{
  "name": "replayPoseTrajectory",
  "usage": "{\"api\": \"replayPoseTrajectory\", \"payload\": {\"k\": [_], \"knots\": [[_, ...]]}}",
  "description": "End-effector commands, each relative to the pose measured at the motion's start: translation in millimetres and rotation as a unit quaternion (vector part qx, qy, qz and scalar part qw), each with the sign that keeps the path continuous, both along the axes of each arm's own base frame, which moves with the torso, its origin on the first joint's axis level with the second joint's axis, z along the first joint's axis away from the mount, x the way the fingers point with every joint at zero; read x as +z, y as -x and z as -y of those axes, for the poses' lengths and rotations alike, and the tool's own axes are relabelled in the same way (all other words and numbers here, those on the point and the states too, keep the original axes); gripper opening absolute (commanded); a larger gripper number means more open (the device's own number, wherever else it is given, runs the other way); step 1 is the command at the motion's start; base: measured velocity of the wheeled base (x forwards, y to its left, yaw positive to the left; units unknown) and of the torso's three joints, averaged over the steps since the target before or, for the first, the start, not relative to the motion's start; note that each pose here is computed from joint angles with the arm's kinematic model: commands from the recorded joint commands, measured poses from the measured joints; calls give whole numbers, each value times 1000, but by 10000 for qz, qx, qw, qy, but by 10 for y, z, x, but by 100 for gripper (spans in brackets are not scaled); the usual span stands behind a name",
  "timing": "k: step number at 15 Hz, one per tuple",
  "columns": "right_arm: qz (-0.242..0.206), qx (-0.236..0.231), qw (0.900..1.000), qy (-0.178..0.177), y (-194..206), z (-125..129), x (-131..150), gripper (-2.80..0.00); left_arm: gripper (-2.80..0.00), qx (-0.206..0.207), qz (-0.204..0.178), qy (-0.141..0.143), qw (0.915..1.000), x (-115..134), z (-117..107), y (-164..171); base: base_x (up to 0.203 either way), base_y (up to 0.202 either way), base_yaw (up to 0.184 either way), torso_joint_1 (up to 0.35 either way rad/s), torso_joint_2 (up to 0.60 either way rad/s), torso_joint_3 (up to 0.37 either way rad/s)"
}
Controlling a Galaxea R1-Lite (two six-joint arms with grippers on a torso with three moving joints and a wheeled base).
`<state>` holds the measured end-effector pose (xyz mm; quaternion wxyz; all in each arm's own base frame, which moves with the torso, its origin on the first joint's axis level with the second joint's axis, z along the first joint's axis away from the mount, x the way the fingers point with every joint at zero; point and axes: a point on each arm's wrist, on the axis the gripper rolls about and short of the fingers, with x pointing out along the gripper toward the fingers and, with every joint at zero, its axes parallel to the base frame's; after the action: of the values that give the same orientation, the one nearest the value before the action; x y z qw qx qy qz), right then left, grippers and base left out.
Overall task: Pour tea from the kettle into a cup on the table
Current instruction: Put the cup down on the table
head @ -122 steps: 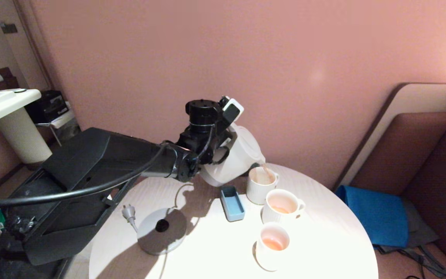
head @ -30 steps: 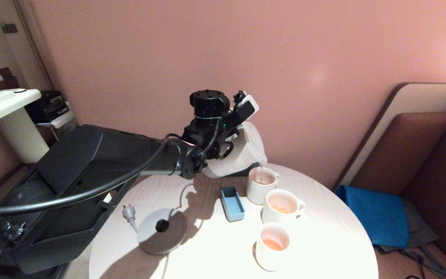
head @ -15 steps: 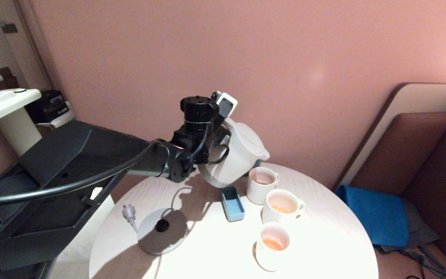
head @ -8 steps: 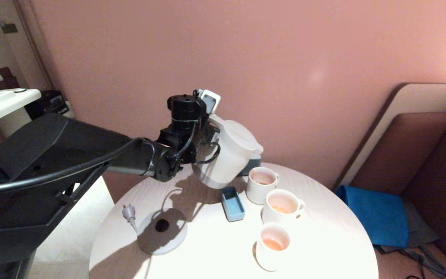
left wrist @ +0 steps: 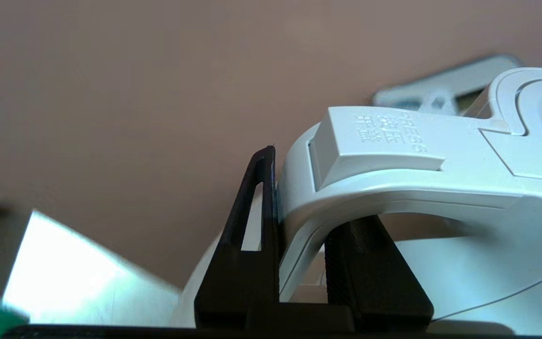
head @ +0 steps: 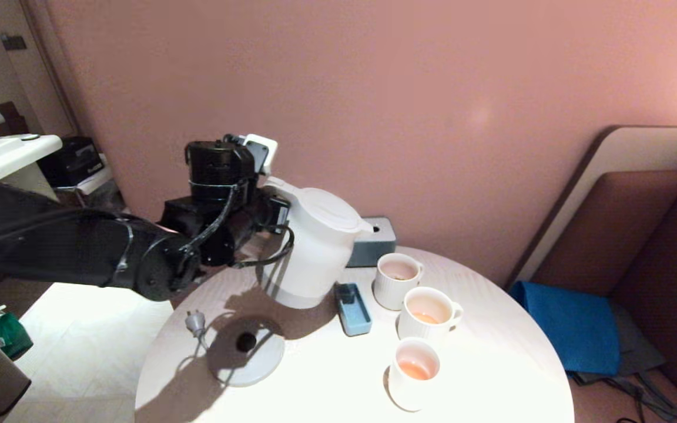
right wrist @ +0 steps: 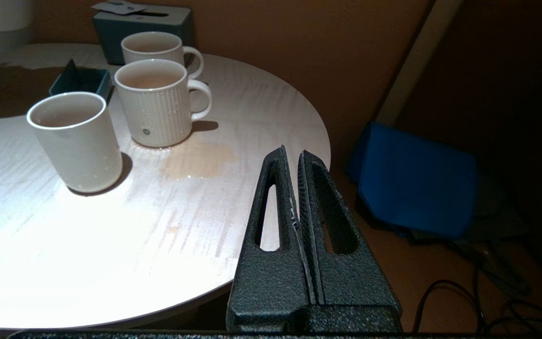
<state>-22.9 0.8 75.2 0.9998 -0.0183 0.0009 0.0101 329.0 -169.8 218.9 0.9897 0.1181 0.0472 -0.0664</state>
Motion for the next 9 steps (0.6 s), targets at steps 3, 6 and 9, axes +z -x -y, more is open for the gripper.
{"api": "replayPoseTrajectory", "payload": {"k": [3, 6, 9], "knots": [[-5, 6, 10000, 1, -1, 0, 0, -280, -280, 165, 51, 754, 9970, 203, -475, 769, 0, 0, 0, 0, 0, 0], [-5, -1, 10000, 1, -1, 0, 0, -280, -280, 470, -181, 1591, 9860, 63, -723, 1110, 0, 0, 0, 0, 0, 0], [-5, 6, 10000, 1, -1, 0, 0, -280, -280, 701, -246, 1954, 9779, -180, -910, 1338, 0, 0, 0, 0, 0, 0]]}}
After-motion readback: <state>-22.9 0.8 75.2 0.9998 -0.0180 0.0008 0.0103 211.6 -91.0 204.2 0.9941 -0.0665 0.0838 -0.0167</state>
